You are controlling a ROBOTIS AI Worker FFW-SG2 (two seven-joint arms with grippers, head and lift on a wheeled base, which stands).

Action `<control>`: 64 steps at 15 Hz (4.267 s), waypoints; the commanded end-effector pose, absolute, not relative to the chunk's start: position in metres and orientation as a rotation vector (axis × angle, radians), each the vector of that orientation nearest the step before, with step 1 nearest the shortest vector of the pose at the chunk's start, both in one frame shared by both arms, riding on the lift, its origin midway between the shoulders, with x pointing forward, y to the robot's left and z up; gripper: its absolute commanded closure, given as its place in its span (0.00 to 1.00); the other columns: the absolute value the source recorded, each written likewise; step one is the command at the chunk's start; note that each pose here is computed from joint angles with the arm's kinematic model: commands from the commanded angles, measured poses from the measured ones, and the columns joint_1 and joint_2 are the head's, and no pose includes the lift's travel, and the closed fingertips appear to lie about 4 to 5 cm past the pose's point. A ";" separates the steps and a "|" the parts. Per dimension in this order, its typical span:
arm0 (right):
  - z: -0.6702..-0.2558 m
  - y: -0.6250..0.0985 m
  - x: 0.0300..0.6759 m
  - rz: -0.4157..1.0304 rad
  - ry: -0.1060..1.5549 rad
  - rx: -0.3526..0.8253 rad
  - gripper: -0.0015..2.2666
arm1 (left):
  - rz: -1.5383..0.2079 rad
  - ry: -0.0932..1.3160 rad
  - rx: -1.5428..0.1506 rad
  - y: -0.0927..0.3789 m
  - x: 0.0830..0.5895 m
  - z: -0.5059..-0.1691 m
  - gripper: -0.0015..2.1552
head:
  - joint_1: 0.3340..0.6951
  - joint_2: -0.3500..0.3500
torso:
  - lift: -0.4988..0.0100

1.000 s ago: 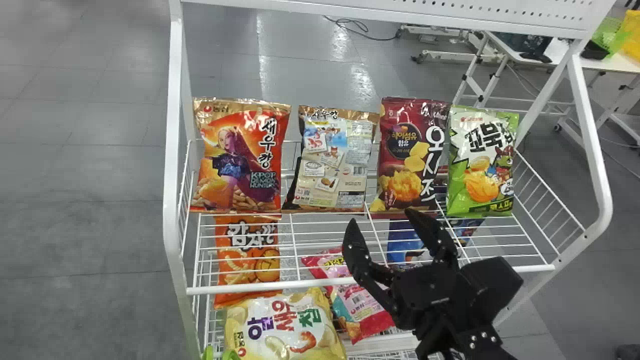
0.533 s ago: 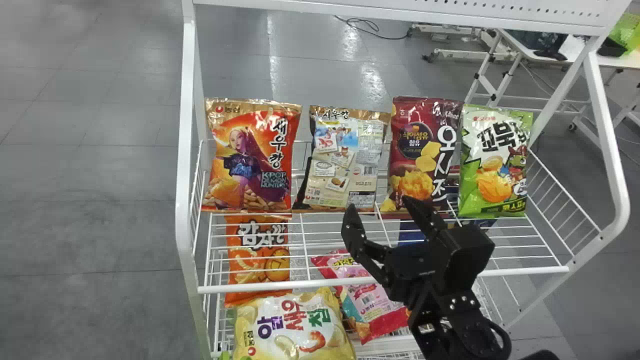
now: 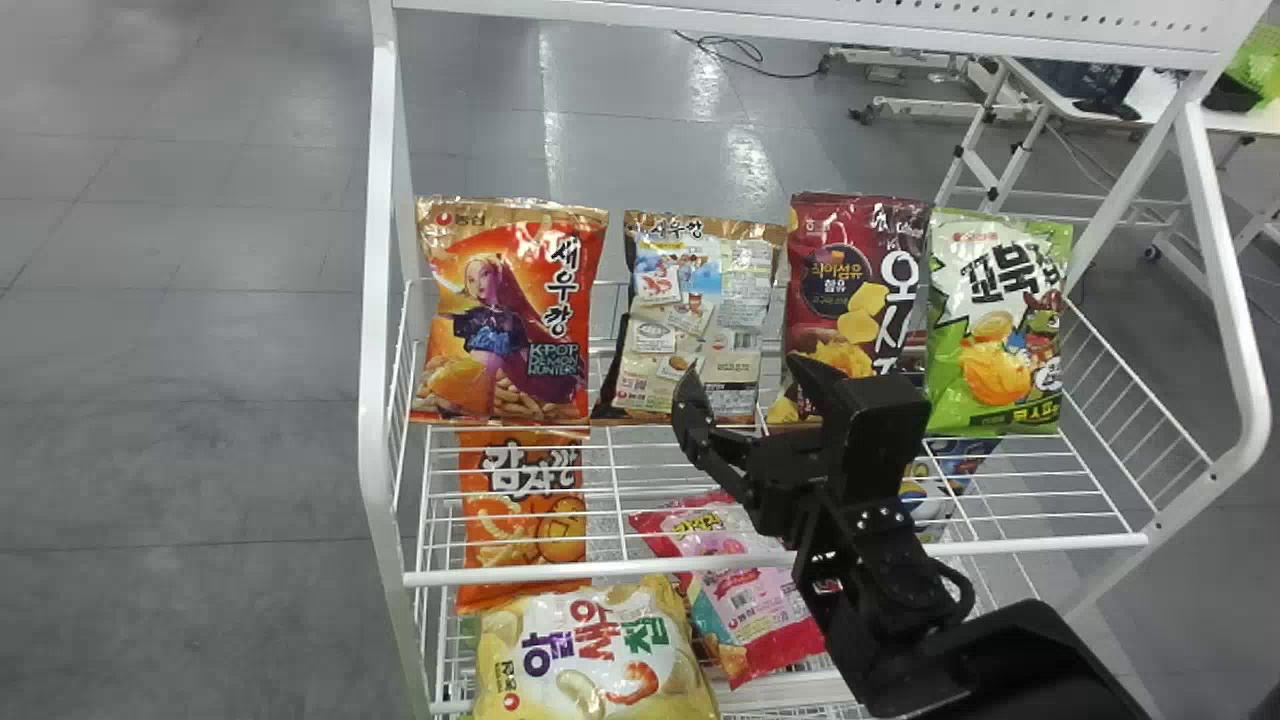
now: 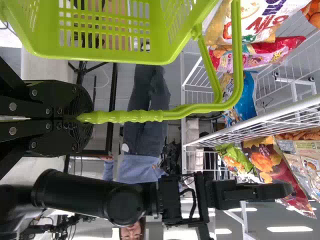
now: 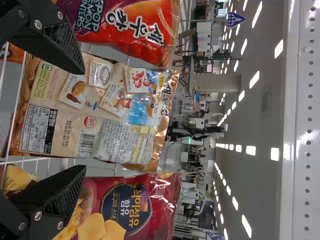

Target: Hold basket handle with left hand then pick spicy shrimp crackers with right hand and place into basket

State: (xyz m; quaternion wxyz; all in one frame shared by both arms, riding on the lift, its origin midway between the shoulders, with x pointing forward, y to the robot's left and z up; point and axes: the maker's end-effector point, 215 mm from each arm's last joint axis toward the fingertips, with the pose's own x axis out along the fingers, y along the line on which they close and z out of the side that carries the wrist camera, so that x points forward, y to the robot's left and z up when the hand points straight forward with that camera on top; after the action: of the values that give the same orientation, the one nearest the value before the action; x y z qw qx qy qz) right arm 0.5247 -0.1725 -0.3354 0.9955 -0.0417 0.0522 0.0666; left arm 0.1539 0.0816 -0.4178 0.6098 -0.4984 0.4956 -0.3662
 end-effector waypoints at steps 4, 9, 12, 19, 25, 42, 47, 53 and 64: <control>-0.340 -0.160 0.555 0.136 0.113 -0.071 0.07 | -0.845 1.152 -1.152 0.081 0.154 -0.420 0.88 | 1.00 0.30 | 0.91; -0.338 -0.153 0.574 0.117 0.106 -0.086 0.07 | -0.846 1.160 -1.151 0.085 0.156 -0.424 0.88 | 1.00 0.33 | 0.91; -0.340 -0.158 0.583 0.105 0.113 -0.095 0.07 | -0.850 1.159 -1.153 0.084 0.157 -0.424 0.88 | 1.00 0.34 | 0.91; -0.361 -0.166 0.595 0.094 0.156 -0.108 0.09 | -0.856 1.163 -1.164 0.082 0.161 -0.427 0.88 | 1.00 0.32 | 0.91; -0.359 -0.167 0.589 0.105 0.147 -0.071 0.50 | -0.859 1.168 -1.173 0.080 0.161 -0.428 0.88 | 1.00 0.32 | 0.91; -0.296 -0.165 0.512 0.158 0.063 -0.064 0.88 | -0.875 1.163 -1.163 0.076 0.166 -0.426 0.88 | 1.00 0.29 | 0.91; -0.289 -0.158 0.485 0.232 0.075 -0.010 0.88 | -0.886 1.164 -1.158 0.073 0.166 -0.425 0.88 | 1.00 0.29 | 0.91; -0.308 -0.143 0.424 0.303 0.273 -0.059 0.88 | -0.888 1.169 -1.153 0.073 0.165 -0.425 0.88 | 1.00 0.30 | 0.91; -0.364 -0.155 0.305 0.373 0.745 -0.170 0.88 | -0.894 1.149 -1.152 0.071 0.168 -0.419 0.88 | 1.00 0.22 | 0.91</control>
State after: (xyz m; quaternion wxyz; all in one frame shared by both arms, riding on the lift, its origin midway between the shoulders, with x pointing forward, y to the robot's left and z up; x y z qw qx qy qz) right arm 0.3239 -0.1540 -0.3590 0.9238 -0.0742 0.3316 0.1765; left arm 0.1682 0.0710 -0.4192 0.5994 -0.4961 0.4956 -0.3860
